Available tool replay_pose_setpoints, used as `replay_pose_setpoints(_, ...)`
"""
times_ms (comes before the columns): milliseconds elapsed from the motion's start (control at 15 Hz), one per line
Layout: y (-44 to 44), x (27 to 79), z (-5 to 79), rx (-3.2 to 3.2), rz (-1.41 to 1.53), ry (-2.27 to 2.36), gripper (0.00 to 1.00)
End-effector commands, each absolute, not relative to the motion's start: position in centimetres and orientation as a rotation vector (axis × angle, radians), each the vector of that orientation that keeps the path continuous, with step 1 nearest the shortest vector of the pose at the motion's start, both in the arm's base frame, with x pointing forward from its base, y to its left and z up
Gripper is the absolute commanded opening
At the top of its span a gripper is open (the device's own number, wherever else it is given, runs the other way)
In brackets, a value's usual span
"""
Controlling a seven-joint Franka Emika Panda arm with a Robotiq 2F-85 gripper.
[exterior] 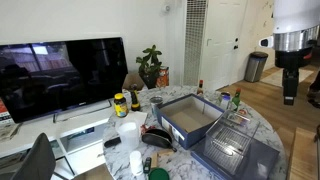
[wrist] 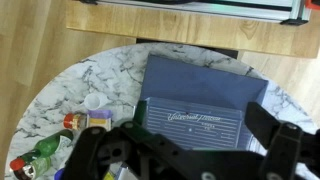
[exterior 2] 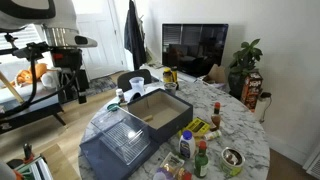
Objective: Pick up the crisper drawer and put it in the shoe box, pick up the frost cold cup and put it in the crisper drawer that is in the shoe box
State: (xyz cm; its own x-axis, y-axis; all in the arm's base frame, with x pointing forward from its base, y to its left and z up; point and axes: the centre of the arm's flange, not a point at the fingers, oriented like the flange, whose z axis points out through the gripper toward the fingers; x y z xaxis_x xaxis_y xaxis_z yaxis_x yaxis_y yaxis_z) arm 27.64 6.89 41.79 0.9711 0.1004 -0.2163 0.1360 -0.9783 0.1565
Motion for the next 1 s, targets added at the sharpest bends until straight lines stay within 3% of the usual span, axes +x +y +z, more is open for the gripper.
replay_pose_setpoints(0,6.9,27.6,41.8,2.949,-0.311,0.178,1.0)
replay_pose_setpoints(133,6.9,27.6,41.7,2.949,-0.312,0.178,1.0)
replay_pose_setpoints(933,8.7,31.7,32.2,2.848,-0.241,1.22,1.0)
